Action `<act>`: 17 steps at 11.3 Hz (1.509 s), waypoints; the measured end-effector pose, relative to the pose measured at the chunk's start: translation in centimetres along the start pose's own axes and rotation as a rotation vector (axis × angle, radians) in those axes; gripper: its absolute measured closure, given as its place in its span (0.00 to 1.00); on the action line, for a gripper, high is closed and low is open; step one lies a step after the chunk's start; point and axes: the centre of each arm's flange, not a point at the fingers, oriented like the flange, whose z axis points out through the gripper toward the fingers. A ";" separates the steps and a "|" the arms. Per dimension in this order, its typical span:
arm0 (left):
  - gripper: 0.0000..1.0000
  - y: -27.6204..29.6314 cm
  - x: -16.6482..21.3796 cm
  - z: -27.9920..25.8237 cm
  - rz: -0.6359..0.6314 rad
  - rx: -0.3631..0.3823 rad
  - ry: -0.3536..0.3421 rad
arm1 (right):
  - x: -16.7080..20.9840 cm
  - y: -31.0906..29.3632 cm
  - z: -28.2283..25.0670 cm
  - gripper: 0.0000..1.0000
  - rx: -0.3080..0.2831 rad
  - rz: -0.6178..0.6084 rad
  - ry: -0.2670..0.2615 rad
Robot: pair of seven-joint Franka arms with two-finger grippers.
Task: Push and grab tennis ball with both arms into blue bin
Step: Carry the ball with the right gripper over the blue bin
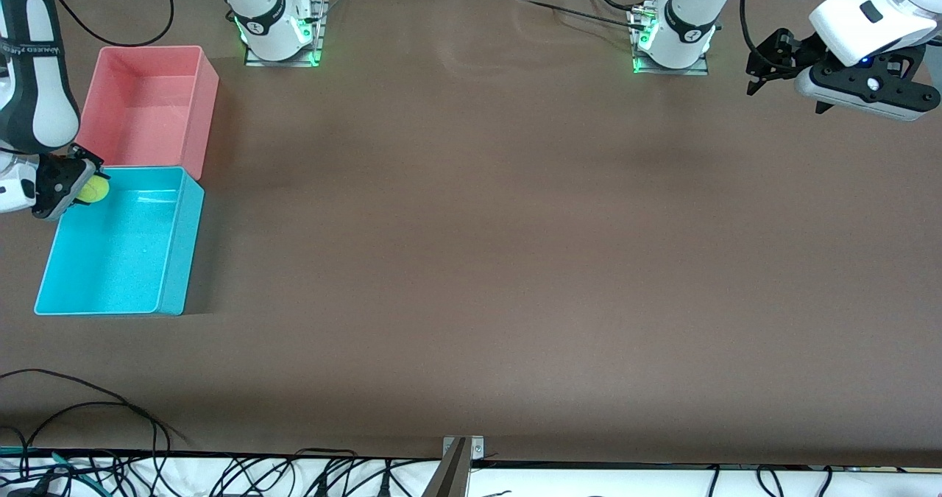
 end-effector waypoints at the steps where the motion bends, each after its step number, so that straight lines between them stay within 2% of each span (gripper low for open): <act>1: 0.00 0.0 0.0 0.0 0.000 0.000 0.000 | 0.1 0.4 0.7 0.34 0.008 0.014 0.012; 6: 0.00 0.2 0.0 0.0 0.004 0.001 0.000 | 0.6 2.2 5.3 0.34 0.024 0.056 0.045; 10: 0.00 0.9 0.0 -0.5 0.014 0.003 0.012 | 1.1 4.2 8.1 0.34 0.008 0.073 0.029; 15: 0.00 1.2 -0.1 -1.2 0.018 0.005 0.026 | 1.5 4.4 9.4 0.34 0.023 0.084 0.035; 16: 0.00 1.2 -0.1 -1.2 0.018 0.005 0.026 | 1.5 4.4 9.4 0.31 0.023 0.084 0.034; 17: 0.00 1.2 -0.1 -1.2 0.018 0.005 0.026 | 1.5 4.4 9.4 0.22 0.023 0.084 0.034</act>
